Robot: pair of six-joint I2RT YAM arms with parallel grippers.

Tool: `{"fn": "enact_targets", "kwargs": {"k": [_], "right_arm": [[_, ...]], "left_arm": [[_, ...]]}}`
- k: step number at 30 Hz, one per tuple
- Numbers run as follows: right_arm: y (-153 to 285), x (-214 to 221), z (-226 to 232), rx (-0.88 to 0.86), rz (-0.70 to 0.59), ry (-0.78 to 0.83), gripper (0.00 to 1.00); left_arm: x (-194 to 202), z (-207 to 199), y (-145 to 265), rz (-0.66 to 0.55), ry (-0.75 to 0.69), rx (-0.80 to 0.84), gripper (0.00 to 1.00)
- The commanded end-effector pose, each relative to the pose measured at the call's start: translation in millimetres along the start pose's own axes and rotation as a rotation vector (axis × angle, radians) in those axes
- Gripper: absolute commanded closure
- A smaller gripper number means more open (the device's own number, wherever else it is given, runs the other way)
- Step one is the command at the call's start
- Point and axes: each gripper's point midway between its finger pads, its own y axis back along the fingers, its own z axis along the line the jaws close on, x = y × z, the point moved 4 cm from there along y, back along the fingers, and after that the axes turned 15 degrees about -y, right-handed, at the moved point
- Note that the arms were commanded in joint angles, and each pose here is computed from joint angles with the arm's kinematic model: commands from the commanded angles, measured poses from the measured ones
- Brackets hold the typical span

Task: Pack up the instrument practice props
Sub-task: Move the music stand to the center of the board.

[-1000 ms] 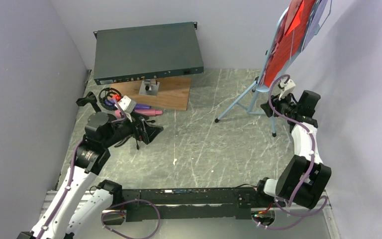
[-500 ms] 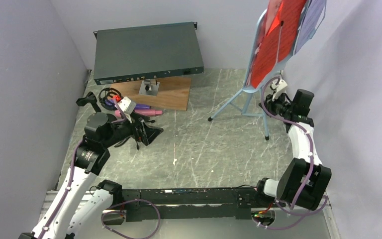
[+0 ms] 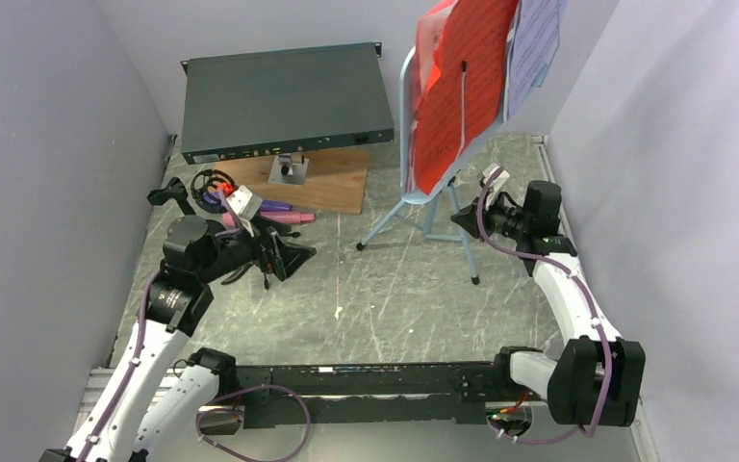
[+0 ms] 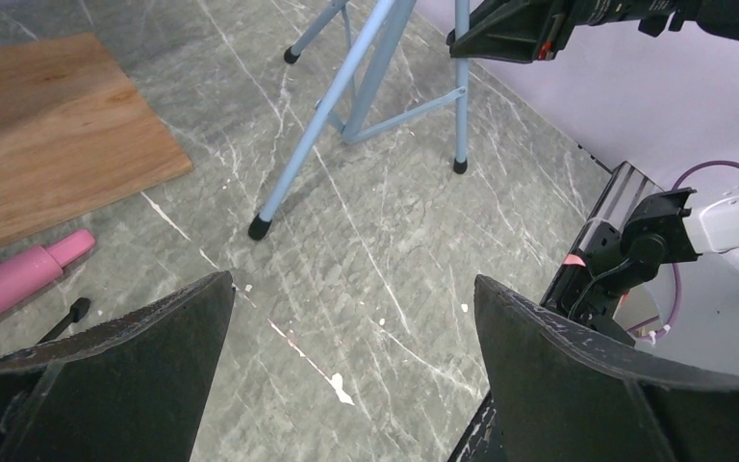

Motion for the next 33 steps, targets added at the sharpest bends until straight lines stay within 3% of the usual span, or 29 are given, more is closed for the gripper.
{"fn": "enact_targets", "kwargs": {"k": [1, 5, 12, 23, 28, 33], "right_arm": [[-12.1, 16.0, 39.2, -0.171, 0.032, -0.107, 0.96], [-19.3, 23.5, 55.6, -0.247, 0.053, -0.099, 0.91], [-19.8, 36.7, 78.6, -0.369, 0.086, -0.049, 0.68], [-11.9, 48.6, 105.8, -0.547, 0.113, -0.001, 0.42], [-4.9, 47.3, 106.4, -0.556, 0.12, 0.06, 0.25], [5.5, 38.4, 92.9, -0.495, 0.089, 0.083, 0.19]], "left_arm": [[-3.4, -6.0, -1.9, -0.029, 0.01, 0.075, 0.01], [-4.9, -6.8, -3.2, -0.047, 0.008, 0.107, 0.01], [-4.8, -4.5, -4.6, -0.054, 0.018, 0.124, 0.0], [-7.2, -6.7, -3.8, -0.08, 0.02, 0.164, 0.0], [-15.6, -15.4, -0.3, -0.133, 0.001, 0.222, 0.01], [-36.3, -27.9, 8.5, -0.231, 0.047, 0.251, 0.01]]}}
